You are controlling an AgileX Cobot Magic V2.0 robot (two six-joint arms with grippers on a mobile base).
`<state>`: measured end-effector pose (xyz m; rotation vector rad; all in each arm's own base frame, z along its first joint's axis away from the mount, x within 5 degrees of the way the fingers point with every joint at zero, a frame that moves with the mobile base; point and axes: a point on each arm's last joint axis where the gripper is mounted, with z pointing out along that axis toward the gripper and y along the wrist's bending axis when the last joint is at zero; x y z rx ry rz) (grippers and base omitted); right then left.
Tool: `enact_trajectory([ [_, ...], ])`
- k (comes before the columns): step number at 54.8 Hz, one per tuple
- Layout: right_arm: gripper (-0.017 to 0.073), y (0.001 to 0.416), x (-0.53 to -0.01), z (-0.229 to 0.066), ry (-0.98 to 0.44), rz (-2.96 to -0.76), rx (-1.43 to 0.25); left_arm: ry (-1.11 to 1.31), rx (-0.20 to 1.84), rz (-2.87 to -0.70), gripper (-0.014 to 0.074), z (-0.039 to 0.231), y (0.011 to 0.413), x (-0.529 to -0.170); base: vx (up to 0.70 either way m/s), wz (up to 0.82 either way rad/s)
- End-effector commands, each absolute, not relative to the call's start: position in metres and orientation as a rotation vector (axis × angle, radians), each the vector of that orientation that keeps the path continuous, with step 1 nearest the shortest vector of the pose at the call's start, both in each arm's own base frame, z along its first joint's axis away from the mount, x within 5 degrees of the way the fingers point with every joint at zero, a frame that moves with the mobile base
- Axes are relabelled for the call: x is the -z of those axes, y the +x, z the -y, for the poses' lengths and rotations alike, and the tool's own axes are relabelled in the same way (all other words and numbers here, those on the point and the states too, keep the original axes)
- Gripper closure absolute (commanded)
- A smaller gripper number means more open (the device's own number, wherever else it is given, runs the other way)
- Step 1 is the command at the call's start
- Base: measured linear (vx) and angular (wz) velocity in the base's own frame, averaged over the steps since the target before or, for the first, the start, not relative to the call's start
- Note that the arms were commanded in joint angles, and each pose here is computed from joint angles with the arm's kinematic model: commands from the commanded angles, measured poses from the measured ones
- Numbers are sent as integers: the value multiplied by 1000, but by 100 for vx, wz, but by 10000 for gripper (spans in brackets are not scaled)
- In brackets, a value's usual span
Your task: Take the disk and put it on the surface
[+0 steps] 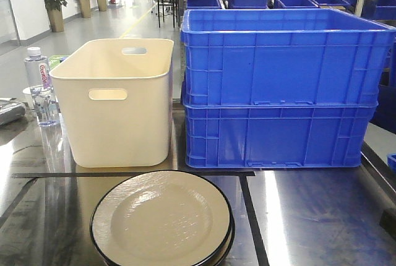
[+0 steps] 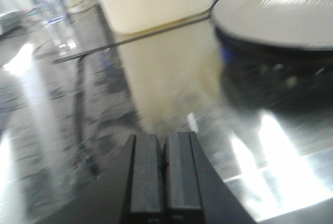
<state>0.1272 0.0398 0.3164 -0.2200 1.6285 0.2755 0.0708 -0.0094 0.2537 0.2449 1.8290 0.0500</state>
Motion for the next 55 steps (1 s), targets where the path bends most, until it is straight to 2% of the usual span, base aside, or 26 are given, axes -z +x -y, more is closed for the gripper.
enact_trajectory([
  [1, 571, 127, -327, -39, -219, -1596, -274, 178, -125, -1687, 594, 3, 67, -265, 0, 0],
  [8, 571, 127, -327, -39, -219, -1596, -274, 79, -129, -1537, 594, -1, 58, -249, 0, 0],
  [14, 571, 127, -327, -39, -219, -1596, -274, -30, -34, -1423, 594, -2, 51, -228, 0, 0],
  [21, 571, 127, -327, -39, -219, -1597, -274, -108, 47, -1501, 594, -2, 57, -195, 0, 0],
  [55, 571, 127, -327, -40, -222, -1597, -276, -93, 31, -1549, 592, -2, 56, -193, 0, 0],
])
